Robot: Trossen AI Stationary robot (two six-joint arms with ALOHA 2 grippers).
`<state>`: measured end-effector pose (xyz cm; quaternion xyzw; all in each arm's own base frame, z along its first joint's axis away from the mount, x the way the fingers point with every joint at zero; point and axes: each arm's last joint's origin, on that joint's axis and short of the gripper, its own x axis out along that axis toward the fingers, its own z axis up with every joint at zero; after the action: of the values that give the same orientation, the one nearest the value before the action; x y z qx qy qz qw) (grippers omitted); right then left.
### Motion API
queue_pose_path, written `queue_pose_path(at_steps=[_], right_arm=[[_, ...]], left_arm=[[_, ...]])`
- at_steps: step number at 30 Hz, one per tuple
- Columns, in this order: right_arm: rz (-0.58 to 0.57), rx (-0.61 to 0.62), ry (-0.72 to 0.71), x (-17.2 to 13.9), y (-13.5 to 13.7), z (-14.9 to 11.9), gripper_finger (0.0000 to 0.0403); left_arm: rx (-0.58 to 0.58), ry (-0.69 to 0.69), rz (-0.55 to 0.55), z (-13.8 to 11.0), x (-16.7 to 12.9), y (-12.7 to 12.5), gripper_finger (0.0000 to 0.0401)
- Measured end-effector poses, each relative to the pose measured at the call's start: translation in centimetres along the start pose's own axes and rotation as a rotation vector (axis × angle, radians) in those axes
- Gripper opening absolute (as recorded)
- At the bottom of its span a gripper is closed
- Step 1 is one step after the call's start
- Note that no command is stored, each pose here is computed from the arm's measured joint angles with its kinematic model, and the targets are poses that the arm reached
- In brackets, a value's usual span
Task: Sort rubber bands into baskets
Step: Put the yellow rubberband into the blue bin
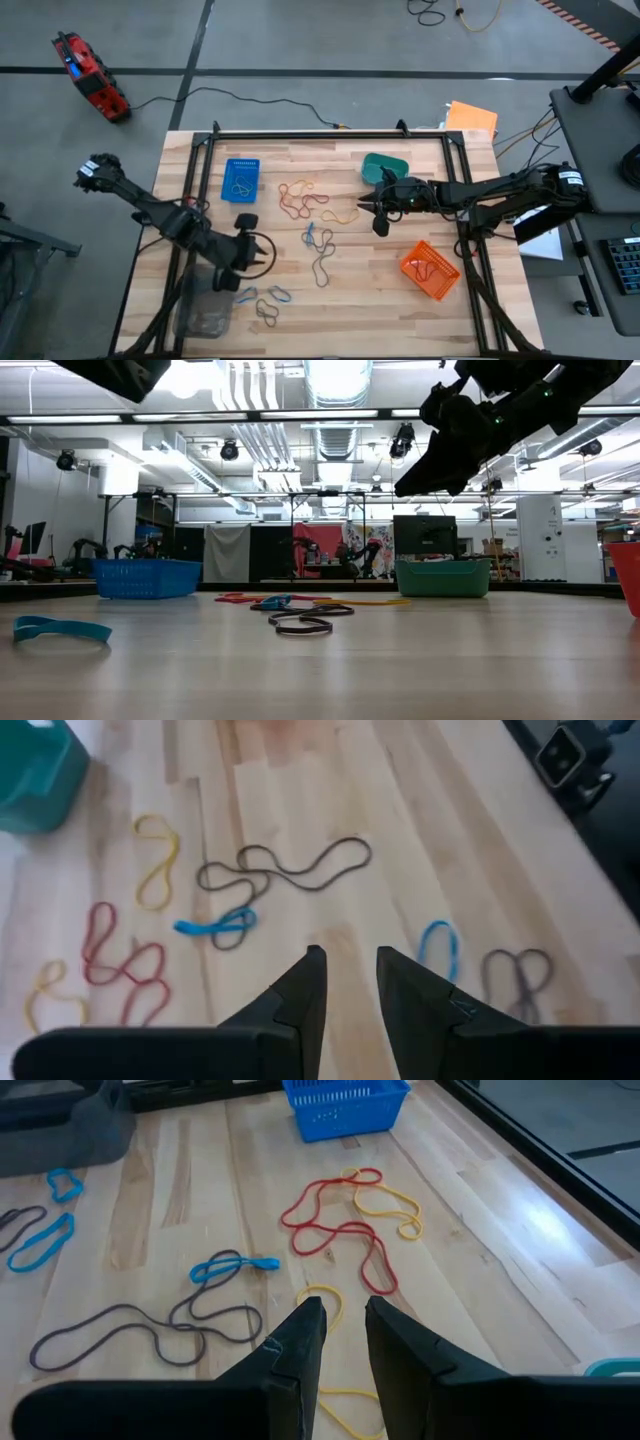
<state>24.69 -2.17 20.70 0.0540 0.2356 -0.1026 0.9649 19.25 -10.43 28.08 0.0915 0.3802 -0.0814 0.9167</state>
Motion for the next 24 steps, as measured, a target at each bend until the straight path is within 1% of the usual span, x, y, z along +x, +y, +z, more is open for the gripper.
queue_pose_path(at_steps=[9, 12, 16, 20, 24], right_arm=[[0.001, 0.002, 0.000, 0.0, 0.0, 0.0, 0.0072], [0.001, 0.003, -0.003, 0.0, 0.0, 0.0, 0.0072], [0.001, 0.003, -0.003, 0.0, 0.0, 0.0, 0.0072], [-0.002, 0.006, -0.028, 0.0, 0.0, 0.3, 0.0072], [-0.052, 0.042, -0.081, 0.0, -0.1, 0.7, 0.0072]], left_arm=[[0.072, -0.005, 0.055, -0.7, 1.1, 1.8, 0.0076], [0.088, -0.051, 0.058, -1.5, 1.5, 2.5, 0.0076], [0.099, -0.156, 0.053, -3.0, 1.7, 3.9, 0.0076], [0.092, -0.290, 0.156, -3.8, 1.1, 6.1, 0.0076], [0.053, -0.326, 0.265, -4.4, 0.0, 8.3, 0.0076]])
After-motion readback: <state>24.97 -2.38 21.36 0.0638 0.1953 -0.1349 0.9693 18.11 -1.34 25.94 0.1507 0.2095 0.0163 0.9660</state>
